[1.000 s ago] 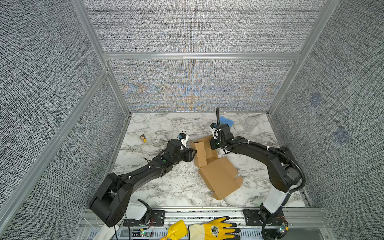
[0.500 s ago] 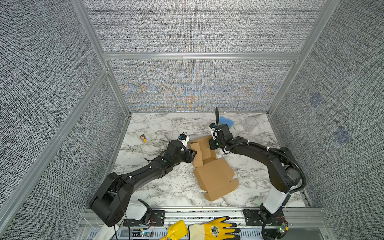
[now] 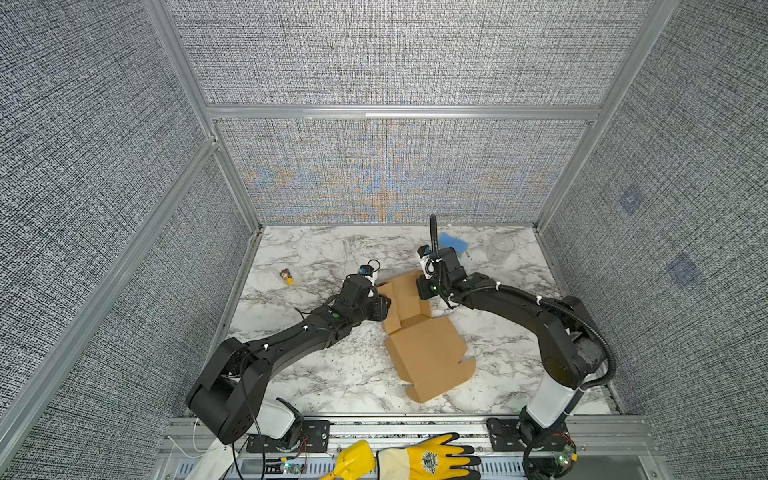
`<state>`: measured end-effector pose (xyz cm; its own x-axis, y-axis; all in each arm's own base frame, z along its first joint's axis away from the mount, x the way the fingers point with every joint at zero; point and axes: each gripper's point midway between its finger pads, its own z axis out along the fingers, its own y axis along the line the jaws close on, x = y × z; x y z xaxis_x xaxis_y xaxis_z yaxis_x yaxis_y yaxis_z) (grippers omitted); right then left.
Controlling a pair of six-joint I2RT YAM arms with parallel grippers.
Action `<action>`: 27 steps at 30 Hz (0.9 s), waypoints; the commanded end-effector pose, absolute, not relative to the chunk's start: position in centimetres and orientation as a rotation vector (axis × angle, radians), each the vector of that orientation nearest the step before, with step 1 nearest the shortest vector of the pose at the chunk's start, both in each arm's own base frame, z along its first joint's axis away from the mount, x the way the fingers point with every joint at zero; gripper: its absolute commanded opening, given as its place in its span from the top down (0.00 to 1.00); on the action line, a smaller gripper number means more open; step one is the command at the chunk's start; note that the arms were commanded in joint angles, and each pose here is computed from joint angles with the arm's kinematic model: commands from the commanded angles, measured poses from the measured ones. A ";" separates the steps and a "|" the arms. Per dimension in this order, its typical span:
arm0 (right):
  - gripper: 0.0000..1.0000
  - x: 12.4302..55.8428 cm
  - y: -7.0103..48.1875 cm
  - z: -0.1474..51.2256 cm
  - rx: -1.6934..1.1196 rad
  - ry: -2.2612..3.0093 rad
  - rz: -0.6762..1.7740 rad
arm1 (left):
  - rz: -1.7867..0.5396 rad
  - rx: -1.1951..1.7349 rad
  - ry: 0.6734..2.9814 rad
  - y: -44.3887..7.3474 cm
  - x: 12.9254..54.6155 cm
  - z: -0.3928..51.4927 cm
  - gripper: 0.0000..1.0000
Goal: Fold the paper box
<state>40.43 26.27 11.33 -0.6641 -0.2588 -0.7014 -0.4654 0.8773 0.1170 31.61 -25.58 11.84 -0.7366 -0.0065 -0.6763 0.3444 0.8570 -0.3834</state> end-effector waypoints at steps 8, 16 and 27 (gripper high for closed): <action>1.00 40.3 26.7 12.8 -0.530 2.282 0.372 | -0.490 0.215 2.343 -24.7 32.8 11.9 0.61; 1.00 40.4 26.7 13.1 -0.528 2.270 0.332 | -0.446 0.198 2.354 -24.5 32.7 11.8 0.82; 1.00 40.3 26.3 13.6 -0.482 2.251 0.297 | -0.413 0.183 2.349 -24.8 32.7 12.2 1.00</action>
